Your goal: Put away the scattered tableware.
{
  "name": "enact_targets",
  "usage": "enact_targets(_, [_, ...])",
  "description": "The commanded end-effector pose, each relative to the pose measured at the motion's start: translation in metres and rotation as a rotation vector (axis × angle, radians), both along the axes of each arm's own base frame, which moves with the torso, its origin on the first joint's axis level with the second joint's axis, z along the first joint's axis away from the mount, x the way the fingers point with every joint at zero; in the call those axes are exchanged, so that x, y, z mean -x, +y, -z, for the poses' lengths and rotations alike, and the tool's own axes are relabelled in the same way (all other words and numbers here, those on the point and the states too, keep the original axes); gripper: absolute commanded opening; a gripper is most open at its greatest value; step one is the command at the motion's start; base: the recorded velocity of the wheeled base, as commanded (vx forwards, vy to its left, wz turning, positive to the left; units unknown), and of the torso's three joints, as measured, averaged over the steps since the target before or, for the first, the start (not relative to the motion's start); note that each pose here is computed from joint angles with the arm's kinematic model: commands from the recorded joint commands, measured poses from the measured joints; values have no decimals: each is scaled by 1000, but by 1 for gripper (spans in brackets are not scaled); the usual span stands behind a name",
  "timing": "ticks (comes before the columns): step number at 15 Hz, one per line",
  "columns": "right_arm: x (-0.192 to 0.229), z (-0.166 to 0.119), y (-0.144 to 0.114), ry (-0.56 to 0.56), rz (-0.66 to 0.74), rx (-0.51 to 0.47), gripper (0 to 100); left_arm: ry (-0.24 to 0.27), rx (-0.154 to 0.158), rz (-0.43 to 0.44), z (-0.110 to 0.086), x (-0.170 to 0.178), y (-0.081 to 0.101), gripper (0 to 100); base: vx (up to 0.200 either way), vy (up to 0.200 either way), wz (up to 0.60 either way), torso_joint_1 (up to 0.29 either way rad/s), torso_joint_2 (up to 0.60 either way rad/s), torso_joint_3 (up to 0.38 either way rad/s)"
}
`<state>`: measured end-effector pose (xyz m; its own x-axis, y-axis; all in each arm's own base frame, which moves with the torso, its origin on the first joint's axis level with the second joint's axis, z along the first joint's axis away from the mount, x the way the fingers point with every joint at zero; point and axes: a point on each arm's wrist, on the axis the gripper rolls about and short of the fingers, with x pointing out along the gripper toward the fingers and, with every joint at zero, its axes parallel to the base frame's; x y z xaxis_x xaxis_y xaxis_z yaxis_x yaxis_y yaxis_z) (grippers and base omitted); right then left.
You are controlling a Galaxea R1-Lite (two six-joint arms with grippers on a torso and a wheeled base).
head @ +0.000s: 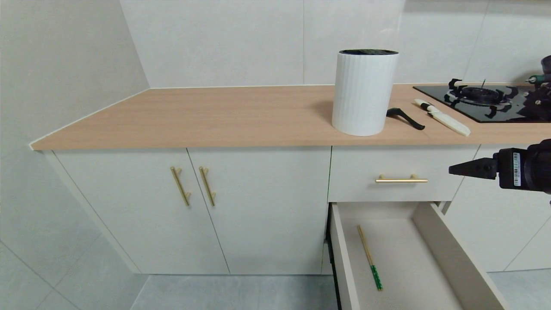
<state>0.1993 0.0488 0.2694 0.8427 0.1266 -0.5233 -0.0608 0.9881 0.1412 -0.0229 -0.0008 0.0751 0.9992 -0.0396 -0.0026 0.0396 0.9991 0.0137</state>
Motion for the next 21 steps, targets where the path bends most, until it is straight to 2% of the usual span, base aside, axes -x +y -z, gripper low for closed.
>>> enact_targets(1, [-1, 1, 0, 5, 0, 1, 100, 2, 0, -1, 0, 0, 0, 100, 0, 0, 0, 286, -452, -281])
enact_targets(9, [0, 4, 0, 5, -20, 35, 100, 2, 0, 2, 0, 0, 0, 100, 0, 0, 0, 211, -447, -256])
enact_targets(11, [-10, 4, 2, -32, -14, 24, 100, 1, 0, 0, 0, 0, 0, 100, 0, 0, 0, 63, -124, -66])
enact_targets(13, [-51, 8, -7, -132, 51, -7, 100, 1, 0, 0, 0, 0, 0, 100, 0, 0, 0, 11, -25, -11])
enact_targets(16, [-107, 21, -25, -231, 26, -66, 100, 1, 0, 0, 0, 0, 0, 100, 0, 0, 0, 0, 0, 0])
enact_targets(21, [-208, 46, -51, -277, -17, 59, 100, 1, 0, 0, 0, 0, 0, 100, 0, 0, 0, 0, 0, 0])
